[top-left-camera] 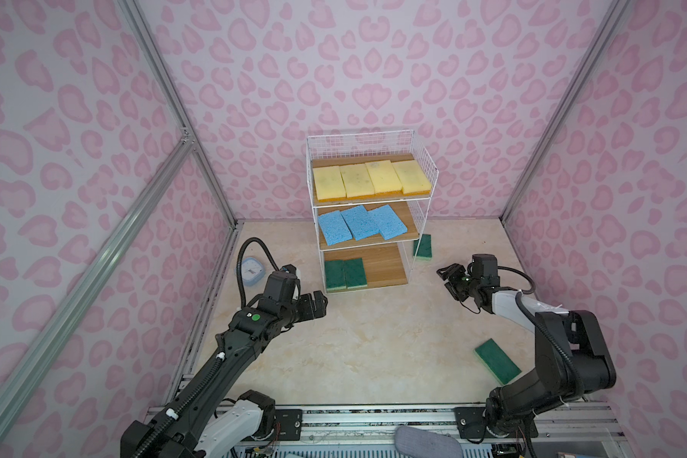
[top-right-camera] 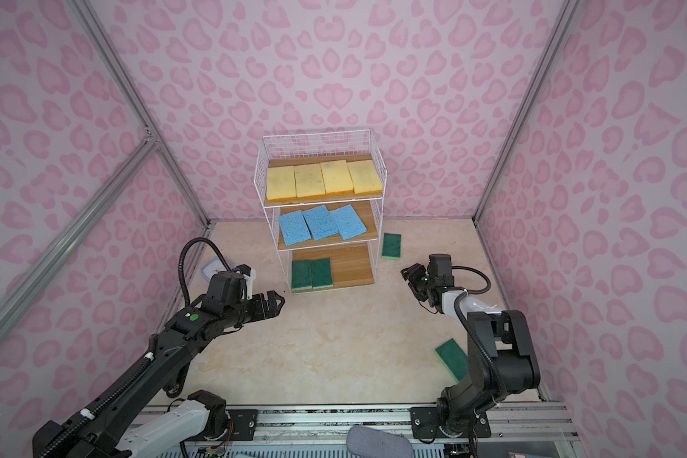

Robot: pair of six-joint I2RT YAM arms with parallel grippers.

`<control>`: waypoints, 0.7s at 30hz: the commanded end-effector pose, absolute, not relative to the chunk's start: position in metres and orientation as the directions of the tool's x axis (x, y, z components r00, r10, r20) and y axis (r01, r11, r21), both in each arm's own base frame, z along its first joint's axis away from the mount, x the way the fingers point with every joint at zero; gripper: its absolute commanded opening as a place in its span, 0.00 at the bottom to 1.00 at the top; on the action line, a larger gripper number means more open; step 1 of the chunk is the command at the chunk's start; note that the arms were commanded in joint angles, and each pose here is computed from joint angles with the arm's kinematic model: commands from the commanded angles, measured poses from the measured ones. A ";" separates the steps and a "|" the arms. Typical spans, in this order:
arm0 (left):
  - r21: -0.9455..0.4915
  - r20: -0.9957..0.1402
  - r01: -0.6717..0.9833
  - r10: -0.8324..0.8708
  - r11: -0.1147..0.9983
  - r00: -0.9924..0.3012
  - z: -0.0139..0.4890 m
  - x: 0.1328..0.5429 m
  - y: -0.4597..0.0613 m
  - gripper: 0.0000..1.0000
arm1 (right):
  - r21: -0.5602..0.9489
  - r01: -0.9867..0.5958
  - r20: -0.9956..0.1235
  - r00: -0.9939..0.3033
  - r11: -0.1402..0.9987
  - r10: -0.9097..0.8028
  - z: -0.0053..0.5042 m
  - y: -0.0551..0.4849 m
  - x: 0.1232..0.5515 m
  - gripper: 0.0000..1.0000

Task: Arrange cleaning sponges on a shelf
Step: Pick up the cleaning sponge from the top-right of the table.

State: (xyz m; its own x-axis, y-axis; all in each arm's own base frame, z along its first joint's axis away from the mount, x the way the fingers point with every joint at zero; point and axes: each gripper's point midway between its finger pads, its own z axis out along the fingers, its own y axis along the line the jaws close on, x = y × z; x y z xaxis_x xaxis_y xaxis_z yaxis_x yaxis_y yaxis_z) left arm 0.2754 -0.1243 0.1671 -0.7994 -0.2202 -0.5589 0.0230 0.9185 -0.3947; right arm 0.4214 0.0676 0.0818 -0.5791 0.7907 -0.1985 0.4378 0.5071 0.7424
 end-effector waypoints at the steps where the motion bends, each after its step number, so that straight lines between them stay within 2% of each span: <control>1: -0.377 -0.591 0.031 -0.215 0.926 -0.778 0.177 0.286 -0.124 0.98 | 0.736 0.412 -0.216 -0.608 0.536 0.764 0.079 0.069 0.450 0.60; 10: -0.346 -0.594 0.030 -0.194 0.938 -0.780 0.175 0.290 -0.121 0.98 | 0.648 0.450 -0.230 -0.652 0.614 0.722 0.049 0.064 0.509 0.54; 15: -0.336 -0.590 0.031 -0.185 0.941 -0.786 0.172 0.292 -0.120 0.98 | 0.625 0.454 -0.224 -0.675 0.635 0.703 0.038 0.068 0.527 0.49; 21: -0.336 -0.586 0.030 -0.185 0.941 -0.789 0.169 0.291 -0.120 0.97 | 0.572 0.456 -0.242 -0.700 0.682 0.672 0.032 0.074 0.543 0.47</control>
State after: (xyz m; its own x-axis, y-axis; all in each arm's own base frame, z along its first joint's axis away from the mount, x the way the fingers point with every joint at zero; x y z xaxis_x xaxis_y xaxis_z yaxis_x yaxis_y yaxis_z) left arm 0.2880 -0.1205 0.1655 -0.7991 -0.1916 -0.5698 0.0207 0.9385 -0.3445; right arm 0.5480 0.0758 0.0441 -0.6805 0.6897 -0.2474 0.4330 0.6509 0.6236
